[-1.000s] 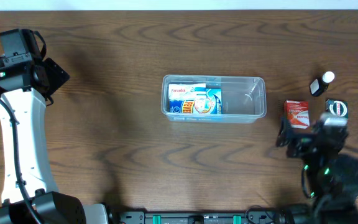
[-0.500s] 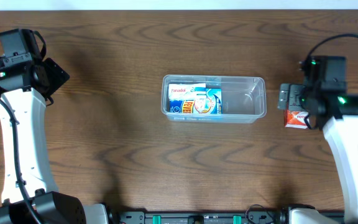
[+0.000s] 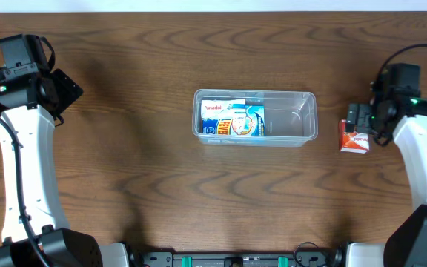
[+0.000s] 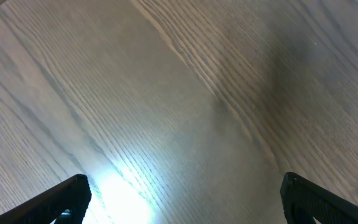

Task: Pack container
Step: 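Move right gripper to the red Panadol box and grasp it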

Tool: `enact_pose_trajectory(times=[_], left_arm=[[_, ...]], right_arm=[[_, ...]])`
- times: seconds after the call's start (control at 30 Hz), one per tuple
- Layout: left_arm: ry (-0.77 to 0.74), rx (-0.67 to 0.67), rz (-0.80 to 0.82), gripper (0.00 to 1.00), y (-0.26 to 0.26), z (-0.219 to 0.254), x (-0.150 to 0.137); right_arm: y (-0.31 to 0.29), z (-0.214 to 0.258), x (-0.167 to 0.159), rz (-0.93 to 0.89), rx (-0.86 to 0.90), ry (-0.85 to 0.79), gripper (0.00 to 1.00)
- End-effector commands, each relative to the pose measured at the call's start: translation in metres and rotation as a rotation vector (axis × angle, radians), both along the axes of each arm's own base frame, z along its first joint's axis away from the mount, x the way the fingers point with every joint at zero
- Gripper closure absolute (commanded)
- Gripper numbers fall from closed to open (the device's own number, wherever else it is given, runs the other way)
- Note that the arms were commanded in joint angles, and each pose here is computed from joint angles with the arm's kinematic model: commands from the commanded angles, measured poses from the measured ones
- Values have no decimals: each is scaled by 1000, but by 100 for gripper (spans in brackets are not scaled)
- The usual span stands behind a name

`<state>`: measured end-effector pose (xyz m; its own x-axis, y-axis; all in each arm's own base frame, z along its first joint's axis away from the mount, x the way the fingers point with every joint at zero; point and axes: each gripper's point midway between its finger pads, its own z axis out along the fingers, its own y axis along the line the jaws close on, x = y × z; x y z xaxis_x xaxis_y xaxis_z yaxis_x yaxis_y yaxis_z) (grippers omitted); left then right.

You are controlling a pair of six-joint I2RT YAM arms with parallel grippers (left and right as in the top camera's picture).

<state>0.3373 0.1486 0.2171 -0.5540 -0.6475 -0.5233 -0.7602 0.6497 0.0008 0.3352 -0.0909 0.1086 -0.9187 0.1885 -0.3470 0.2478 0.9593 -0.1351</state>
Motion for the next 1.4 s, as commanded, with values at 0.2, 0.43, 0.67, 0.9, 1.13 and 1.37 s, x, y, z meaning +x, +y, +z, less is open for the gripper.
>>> enact_pose_trajectory(times=[0.2, 0.43, 0.67, 0.9, 1.13, 1.37], left_arm=[[1, -1, 8, 2, 2, 0, 1], [1, -1, 8, 2, 2, 0, 1], [1, -1, 8, 2, 2, 0, 1], [1, -1, 8, 2, 2, 0, 1], [1, -1, 8, 2, 2, 0, 1], [1, -1, 8, 2, 2, 0, 1]], right_arm=[[15, -24, 13, 131, 159, -42, 1], [3, -50, 8, 116, 91, 42, 1], [9, -84, 8, 165, 132, 114, 1], [12, -123, -2, 188, 164, 220, 4], [12, -132, -3, 192, 169, 239, 20], [19, -118, 6, 215, 156, 199, 36]])
